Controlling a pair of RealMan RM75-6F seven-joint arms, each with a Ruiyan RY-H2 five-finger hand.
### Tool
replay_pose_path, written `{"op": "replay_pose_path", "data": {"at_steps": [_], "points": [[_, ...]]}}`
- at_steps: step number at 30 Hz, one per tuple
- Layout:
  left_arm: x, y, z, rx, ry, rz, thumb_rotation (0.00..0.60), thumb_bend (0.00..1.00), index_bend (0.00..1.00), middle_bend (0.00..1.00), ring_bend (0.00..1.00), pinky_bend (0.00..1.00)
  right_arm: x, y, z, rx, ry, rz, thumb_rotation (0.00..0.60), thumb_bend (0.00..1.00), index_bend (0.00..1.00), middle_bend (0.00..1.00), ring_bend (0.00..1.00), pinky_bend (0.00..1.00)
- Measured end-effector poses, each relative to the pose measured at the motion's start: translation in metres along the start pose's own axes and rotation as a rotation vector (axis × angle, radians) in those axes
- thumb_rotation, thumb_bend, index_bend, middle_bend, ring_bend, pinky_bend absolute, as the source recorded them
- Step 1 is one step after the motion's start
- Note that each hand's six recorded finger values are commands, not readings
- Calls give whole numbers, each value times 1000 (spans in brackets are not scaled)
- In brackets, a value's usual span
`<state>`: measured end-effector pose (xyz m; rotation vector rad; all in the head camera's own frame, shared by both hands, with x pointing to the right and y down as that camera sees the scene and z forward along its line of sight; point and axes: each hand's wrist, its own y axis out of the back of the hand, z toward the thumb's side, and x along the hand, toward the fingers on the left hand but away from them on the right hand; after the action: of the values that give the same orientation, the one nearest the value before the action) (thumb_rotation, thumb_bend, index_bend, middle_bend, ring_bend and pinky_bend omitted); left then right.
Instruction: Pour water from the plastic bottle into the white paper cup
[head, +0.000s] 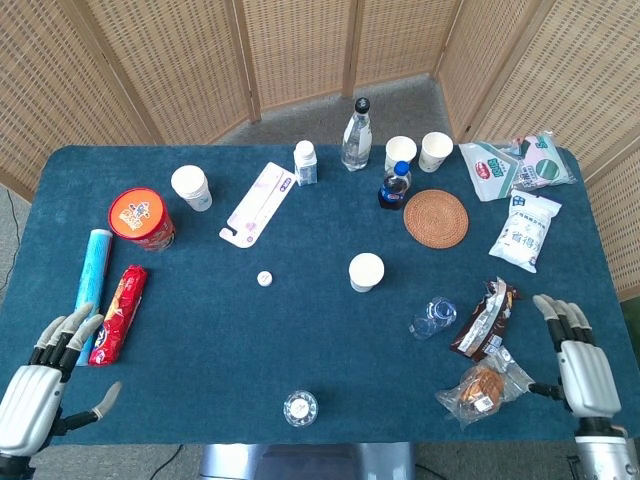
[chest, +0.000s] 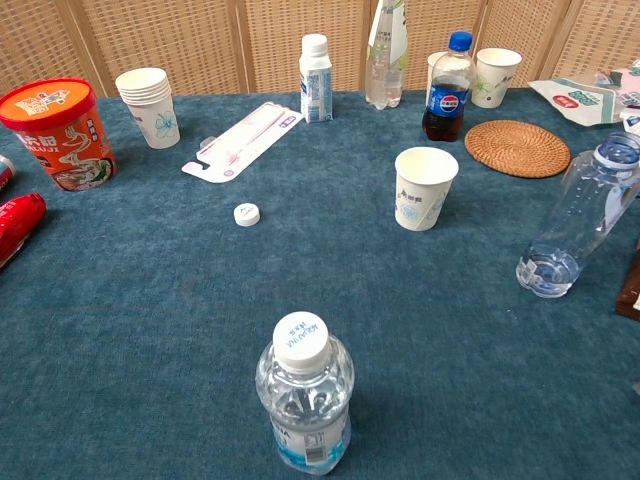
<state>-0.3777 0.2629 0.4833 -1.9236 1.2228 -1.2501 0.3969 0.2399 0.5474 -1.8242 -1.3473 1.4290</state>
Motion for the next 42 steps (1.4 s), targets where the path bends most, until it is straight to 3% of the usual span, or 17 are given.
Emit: {"op": "replay_pose_path", "data": {"at_steps": [12,15,27,42], "points": [[7,2,7,1,-24,-11,445,389,52,10,0,0,-37,-17,3,-411,87,76,600,144,0,0,0,0],[8,5,11,-3,-39,-8,444,389,52,10,0,0,-49,-21,2,-472,97,107,600,146,0,0,0,0],[13,9,17,-18,-64,3,443,389,52,11,0,0,-76,-50,0,-632,83,208,600,194,0,0,0,0],[10,12,11,-20,-46,19,446,389,51,12,0,0,-77,-90,6,-711,82,318,600,222,0,0,0,0]]}}
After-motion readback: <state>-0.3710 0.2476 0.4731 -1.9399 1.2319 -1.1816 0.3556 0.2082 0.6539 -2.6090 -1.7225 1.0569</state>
